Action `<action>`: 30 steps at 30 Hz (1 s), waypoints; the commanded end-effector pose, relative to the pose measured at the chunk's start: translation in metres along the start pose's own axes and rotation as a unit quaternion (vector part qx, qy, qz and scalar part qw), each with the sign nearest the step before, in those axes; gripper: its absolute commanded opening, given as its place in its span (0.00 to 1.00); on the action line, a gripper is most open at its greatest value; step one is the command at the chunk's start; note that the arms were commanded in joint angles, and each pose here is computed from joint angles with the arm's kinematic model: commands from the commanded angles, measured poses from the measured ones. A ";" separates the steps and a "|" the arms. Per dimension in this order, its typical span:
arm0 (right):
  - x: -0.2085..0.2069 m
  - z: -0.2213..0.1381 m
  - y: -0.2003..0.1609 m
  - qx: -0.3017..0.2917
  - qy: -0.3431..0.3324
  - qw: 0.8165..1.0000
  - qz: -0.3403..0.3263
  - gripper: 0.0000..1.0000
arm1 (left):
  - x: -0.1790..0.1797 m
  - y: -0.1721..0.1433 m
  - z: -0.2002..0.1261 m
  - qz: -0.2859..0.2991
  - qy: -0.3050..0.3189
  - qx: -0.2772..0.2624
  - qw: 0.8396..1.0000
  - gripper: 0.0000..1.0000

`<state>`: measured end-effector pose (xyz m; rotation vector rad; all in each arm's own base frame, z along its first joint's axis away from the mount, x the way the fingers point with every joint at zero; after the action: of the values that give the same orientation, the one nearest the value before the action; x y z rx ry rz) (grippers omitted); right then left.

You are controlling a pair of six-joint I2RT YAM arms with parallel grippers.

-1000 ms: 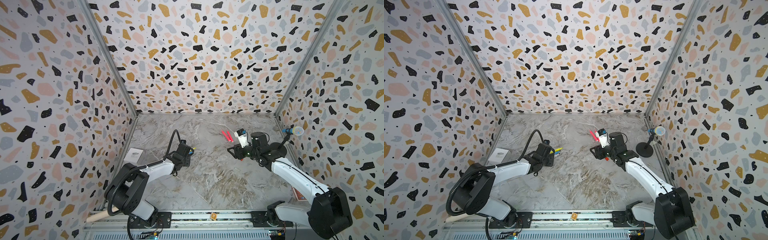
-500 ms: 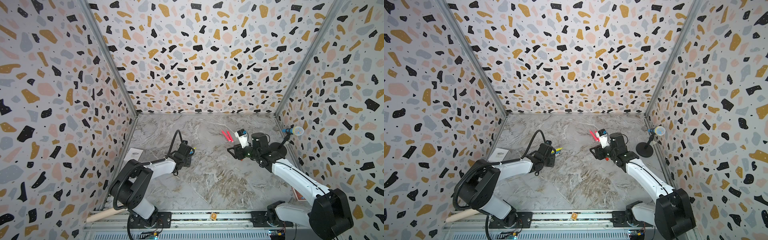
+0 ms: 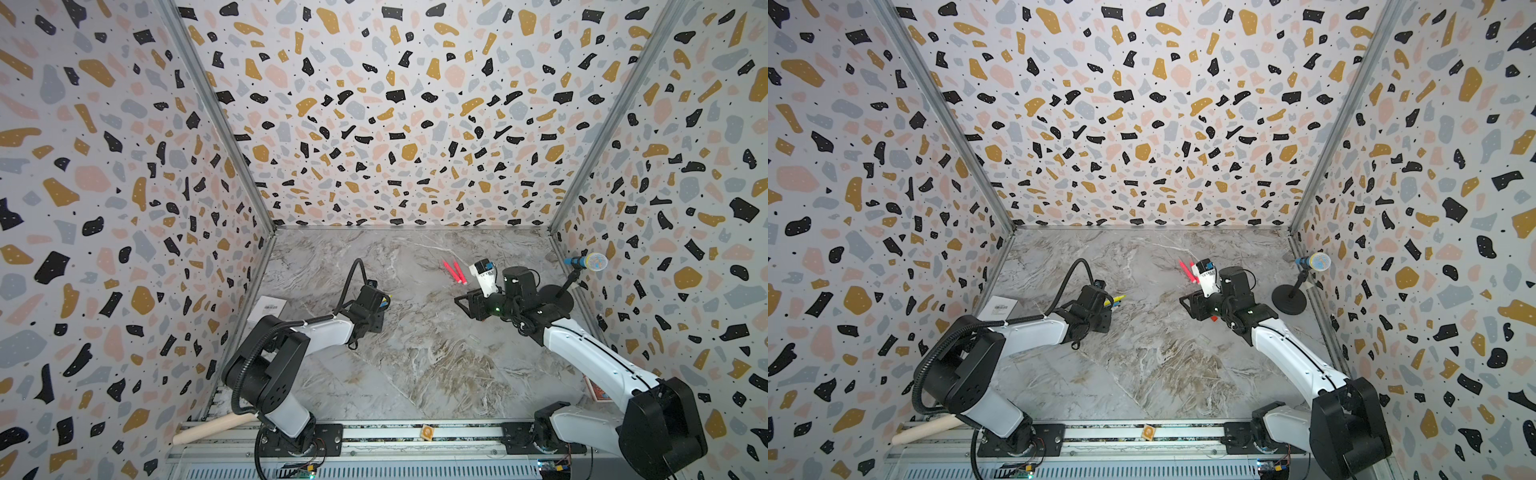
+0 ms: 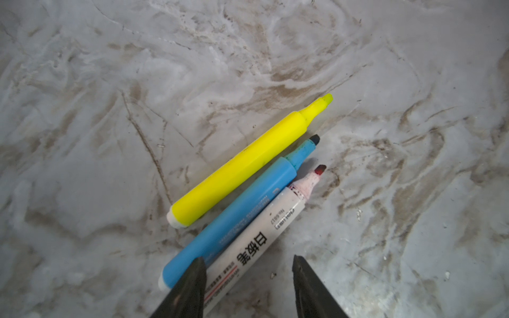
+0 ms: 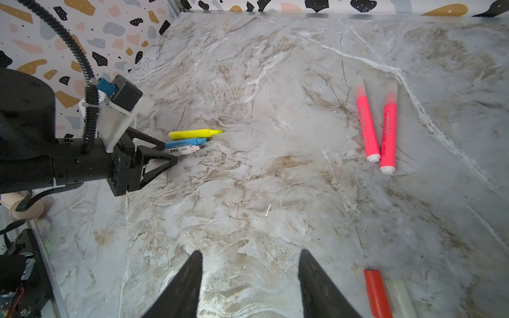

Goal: Insert pens into pen caps
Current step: Pick up a pen from the center of the table.

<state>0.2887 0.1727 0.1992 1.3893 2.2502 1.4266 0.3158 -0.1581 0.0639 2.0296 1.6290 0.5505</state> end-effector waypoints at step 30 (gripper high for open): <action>-0.008 -0.022 0.014 -0.043 -0.020 0.999 0.018 0.56 | -0.046 -0.047 0.003 0.091 -0.039 0.085 0.991 0.13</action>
<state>0.2897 0.1584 0.2082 1.4318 2.1707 1.4469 0.2867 -0.2011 0.0519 2.1890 1.4872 0.4456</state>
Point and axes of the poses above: each gripper's point midway between its finger pads, its own z axis out along the fingers, its own x axis along the line the jaws close on, y = z × x, the point moved 4 cm from there along -z, back along the fingers, and after that the axes turned 2 degrees about z, right-handed, at the moved point
